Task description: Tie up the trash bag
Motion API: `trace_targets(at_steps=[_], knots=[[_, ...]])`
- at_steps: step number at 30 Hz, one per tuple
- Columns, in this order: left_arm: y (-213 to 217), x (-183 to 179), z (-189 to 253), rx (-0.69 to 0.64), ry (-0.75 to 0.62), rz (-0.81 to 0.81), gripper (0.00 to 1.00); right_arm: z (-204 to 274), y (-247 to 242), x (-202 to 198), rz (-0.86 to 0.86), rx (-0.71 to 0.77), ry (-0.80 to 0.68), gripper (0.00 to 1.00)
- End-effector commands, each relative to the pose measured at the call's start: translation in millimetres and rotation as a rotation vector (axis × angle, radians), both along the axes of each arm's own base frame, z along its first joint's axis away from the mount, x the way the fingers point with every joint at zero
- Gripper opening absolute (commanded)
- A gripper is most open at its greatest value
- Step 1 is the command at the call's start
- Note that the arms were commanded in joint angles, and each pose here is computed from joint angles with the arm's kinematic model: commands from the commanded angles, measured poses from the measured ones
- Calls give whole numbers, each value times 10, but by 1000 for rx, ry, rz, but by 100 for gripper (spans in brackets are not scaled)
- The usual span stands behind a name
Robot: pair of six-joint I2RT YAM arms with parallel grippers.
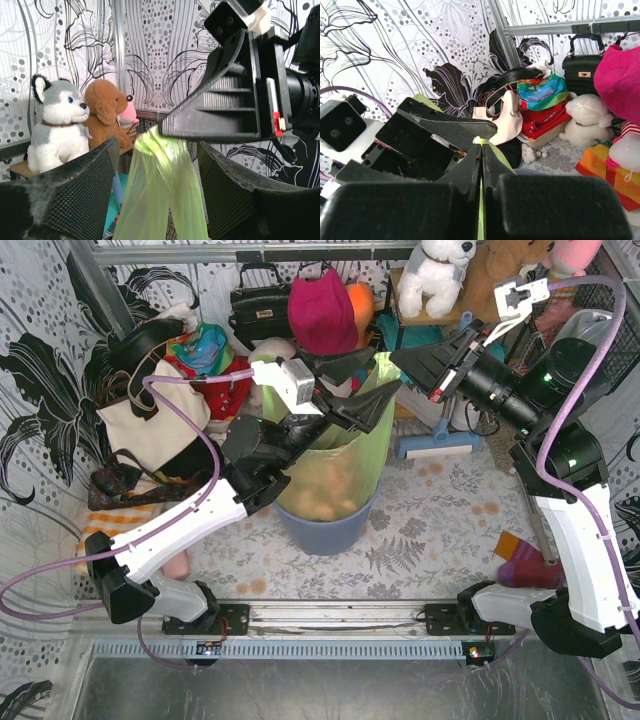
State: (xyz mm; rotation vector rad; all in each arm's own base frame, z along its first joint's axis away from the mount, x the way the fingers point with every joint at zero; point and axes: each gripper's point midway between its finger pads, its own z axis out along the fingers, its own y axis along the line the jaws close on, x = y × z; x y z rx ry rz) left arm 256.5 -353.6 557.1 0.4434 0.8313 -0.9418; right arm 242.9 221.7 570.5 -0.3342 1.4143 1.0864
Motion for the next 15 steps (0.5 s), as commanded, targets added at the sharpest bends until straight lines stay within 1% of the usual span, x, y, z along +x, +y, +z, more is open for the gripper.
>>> trace_targets(at_steps=[1,4,7,15], knots=[[67,-16,317,-50,-46,13,69,155,-6,-139,34,28,-64,0],[20,36,328,-31,-31,15,64,164,-4,-158,40,28,-70,0],[-18,59,320,-14,-24,10,62,173,-5,-168,43,30,-73,0],[36,40,195,9,5,-28,63,185,-14,-165,37,34,-76,0]])
